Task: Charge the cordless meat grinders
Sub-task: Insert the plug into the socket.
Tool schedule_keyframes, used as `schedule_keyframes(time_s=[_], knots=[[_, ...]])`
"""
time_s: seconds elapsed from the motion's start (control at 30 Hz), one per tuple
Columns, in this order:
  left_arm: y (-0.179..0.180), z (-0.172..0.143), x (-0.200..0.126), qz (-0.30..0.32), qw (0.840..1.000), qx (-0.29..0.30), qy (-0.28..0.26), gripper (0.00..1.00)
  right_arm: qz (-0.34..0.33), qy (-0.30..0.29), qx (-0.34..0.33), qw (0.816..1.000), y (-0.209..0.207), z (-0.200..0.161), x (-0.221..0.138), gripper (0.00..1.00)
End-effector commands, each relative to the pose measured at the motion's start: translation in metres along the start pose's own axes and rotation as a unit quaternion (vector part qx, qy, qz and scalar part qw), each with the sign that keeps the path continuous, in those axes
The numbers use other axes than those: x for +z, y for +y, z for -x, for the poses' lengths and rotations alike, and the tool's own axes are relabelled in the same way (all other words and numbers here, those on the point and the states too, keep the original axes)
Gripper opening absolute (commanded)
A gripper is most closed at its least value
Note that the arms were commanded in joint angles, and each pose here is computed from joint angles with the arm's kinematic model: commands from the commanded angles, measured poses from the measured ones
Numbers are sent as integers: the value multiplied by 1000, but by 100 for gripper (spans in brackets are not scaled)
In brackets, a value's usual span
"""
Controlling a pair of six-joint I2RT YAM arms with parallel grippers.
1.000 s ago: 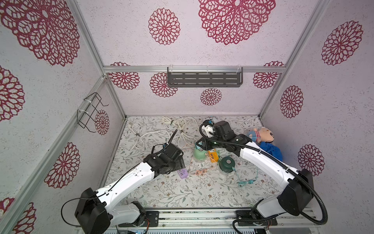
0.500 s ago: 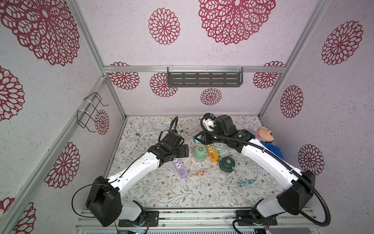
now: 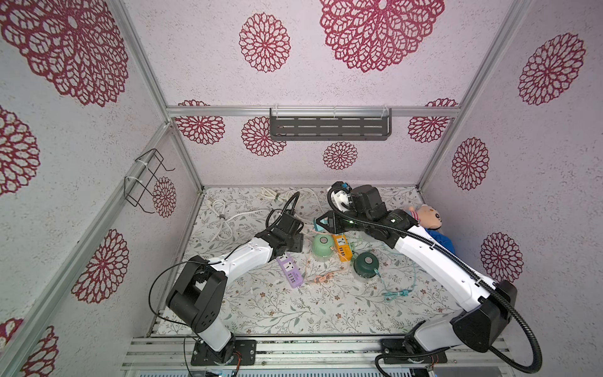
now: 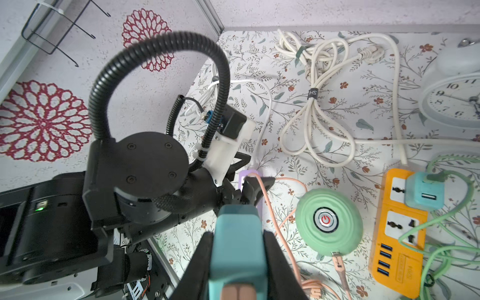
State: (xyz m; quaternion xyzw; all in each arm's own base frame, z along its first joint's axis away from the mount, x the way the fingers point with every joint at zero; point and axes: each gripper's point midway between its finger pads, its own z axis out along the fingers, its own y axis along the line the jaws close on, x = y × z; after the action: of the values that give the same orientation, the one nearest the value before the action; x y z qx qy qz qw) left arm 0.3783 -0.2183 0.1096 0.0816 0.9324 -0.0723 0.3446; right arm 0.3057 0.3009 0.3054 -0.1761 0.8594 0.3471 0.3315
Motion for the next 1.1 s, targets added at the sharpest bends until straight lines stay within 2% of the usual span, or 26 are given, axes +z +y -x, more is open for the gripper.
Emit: schedule_keyframes(time_s=[0.0, 0.07, 0.1, 0.3, 0.47, 0.63, 0.83, 1.07], knots=[[-7, 37, -2, -10, 998, 13, -64, 37, 12, -33, -3, 999, 13, 15, -25, 0], [-5, 44, -1, -9, 997, 16, -71, 21, 17, -31, -6, 999, 14, 13, -26, 0], [-3, 48, -1, -5, 997, 17, -73, 17, 25, -31, -9, 999, 16, 11, -26, 0], [10, 73, 9, -6, 997, 9, -72, 11, 66, 7, -15, 998, 27, -13, -9, 0], [5, 80, 25, -42, 997, 2, -63, 14, 83, 63, -42, 994, 34, -46, 18, 0], [-2, 55, 53, -60, 998, -3, -25, 17, 100, 114, -65, 986, 43, -77, 46, 0], [4, 32, 74, -75, 997, -34, 2, 28, 24, 191, -64, 979, 24, -123, 89, 0], [26, 25, 84, -80, 993, -83, 1, 41, -45, 187, -55, 980, 13, -136, 122, 0]])
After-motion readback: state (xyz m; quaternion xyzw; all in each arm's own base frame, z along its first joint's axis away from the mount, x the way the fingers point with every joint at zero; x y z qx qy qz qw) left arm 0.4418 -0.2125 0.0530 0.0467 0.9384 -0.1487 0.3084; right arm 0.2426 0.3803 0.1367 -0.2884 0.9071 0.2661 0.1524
